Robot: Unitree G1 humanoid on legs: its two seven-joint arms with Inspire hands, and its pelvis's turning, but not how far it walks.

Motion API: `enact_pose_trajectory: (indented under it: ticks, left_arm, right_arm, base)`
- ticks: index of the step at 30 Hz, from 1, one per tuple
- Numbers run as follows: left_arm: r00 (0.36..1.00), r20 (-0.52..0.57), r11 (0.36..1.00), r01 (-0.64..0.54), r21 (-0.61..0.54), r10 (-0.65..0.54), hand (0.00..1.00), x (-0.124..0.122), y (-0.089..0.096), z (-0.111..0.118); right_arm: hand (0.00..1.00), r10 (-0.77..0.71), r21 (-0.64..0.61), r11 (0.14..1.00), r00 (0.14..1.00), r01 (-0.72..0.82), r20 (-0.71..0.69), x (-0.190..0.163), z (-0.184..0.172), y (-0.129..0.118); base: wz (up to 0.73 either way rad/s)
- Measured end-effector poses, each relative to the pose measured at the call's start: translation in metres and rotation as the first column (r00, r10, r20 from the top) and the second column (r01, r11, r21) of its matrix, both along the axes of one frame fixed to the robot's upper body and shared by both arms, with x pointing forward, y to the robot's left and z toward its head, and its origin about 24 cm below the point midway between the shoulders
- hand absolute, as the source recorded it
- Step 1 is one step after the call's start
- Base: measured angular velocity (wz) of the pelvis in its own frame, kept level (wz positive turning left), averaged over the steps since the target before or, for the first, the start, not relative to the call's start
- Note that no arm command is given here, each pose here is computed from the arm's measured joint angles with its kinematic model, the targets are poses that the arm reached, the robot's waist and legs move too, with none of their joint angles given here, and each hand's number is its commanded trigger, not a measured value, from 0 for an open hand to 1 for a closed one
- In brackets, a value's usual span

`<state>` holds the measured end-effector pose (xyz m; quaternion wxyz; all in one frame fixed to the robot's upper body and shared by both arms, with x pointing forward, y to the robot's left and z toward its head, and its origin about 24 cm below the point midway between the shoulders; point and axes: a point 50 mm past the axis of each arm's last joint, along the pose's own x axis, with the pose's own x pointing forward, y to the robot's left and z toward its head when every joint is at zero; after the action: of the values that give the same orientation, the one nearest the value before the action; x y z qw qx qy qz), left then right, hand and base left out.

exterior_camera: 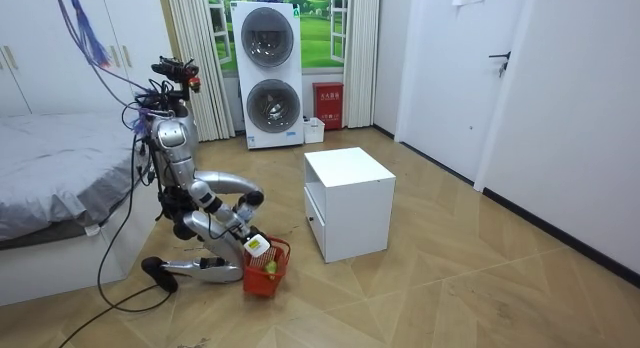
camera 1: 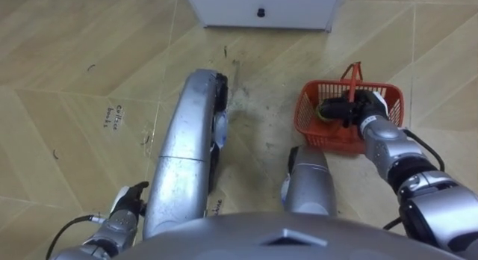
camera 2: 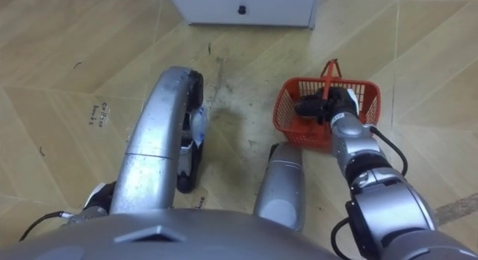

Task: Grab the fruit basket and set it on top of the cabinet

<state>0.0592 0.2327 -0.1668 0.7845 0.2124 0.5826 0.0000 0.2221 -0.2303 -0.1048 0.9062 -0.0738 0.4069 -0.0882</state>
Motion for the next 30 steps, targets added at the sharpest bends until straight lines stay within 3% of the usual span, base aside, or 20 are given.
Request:
enact_pose_trajectory:
  ticks: [6, 14, 17, 24, 30]
  left_arm:
    - [1.000, 0.016, 1.000, 0.007, 0.001, -0.007, 0.00, 0.008, 0.000, 0.001]
    - [0.995, 0.088, 0.999, 0.041, -0.026, -0.039, 0.00, 0.045, -0.002, 0.008]
    - [0.991, 0.130, 0.999, 0.042, -0.030, -0.037, 0.00, 0.062, -0.005, 0.011]
    - [0.977, 0.215, 1.000, 0.007, -0.017, -0.003, 0.00, 0.093, 0.000, 0.023]
    - [0.985, 0.158, 0.998, -0.067, -0.012, 0.068, 0.00, 0.076, 0.008, 0.018]
  right_arm:
    - [1.00, 0.032, -0.010, 0.999, 0.999, -0.033, -0.016, -0.002, -0.002, 0.002]
    - [1.00, 0.099, -0.035, 0.994, 0.995, -0.099, -0.019, 0.003, 0.001, 0.002]
    - [1.00, 0.118, -0.047, 0.992, 0.993, -0.117, 0.015, 0.020, 0.011, 0.005]
    - [1.00, 0.224, -0.043, 0.975, 0.942, -0.220, 0.250, 0.065, 0.056, 0.036]
    - [1.00, 0.248, -0.029, 0.967, 0.904, -0.254, 0.348, 0.089, 0.082, 0.058]
  base:
    - [0.00]
    - [-0.04]
    - [0.04]
    - [-0.03]
    - [-0.46]
